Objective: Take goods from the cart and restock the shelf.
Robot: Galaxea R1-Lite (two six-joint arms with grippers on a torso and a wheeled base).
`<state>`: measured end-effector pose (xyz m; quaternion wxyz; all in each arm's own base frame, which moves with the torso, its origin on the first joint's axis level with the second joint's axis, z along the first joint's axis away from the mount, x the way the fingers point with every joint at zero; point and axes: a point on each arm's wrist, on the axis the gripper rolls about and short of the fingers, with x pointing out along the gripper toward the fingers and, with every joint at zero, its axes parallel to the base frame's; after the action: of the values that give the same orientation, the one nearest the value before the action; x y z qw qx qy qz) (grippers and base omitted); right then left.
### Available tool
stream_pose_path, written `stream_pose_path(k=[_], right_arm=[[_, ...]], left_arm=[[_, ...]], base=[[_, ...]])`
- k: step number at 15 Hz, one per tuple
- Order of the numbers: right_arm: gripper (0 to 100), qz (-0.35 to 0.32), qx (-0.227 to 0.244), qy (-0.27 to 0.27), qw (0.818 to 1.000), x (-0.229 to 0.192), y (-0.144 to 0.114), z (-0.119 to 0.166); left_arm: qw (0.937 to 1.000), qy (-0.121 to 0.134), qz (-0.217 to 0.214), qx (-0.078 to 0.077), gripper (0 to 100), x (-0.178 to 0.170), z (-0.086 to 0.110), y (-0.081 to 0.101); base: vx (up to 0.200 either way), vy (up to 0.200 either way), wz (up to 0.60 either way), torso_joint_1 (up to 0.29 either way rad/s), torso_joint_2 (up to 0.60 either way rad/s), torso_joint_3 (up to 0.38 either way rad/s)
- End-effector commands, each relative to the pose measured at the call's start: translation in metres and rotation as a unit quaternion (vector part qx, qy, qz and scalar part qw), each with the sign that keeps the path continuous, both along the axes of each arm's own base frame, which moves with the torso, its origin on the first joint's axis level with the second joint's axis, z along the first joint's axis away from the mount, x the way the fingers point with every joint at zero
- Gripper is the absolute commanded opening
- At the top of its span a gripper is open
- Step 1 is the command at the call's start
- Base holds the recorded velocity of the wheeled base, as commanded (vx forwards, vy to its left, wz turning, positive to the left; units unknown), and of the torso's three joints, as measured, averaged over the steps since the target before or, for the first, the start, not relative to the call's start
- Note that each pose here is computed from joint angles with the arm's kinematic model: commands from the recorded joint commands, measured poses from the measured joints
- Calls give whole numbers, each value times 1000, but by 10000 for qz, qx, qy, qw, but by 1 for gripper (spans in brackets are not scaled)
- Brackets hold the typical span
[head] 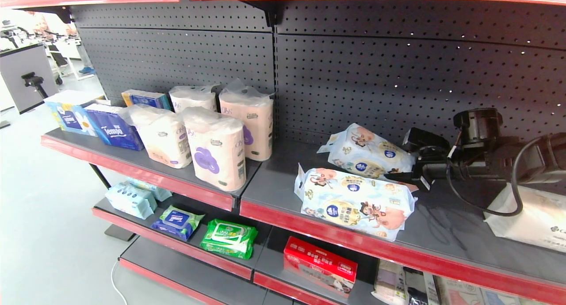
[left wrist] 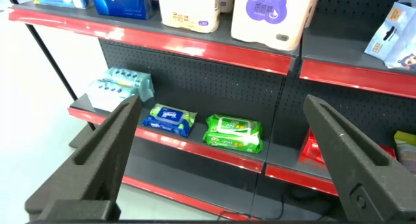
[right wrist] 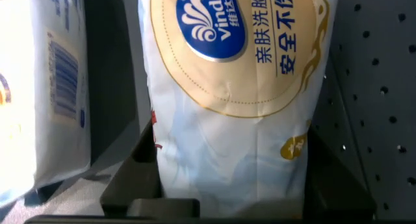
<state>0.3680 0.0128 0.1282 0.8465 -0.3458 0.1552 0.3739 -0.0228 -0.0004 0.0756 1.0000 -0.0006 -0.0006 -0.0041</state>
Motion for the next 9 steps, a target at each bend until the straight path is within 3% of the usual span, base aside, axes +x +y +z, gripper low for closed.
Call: stream_pose_path(k=[1,9], right_arm=[[0,9,-7,-12,10000,3,1,-1],[0,33,-56,72,10000,6,7,-8]], left_arm=[[10000,-1,3,-1,100,0,0,0],[10000,-1,3,-1,100,0,0,0]], base=[[0,0,0,0,0,0],[0,0,0,0,0,0]])
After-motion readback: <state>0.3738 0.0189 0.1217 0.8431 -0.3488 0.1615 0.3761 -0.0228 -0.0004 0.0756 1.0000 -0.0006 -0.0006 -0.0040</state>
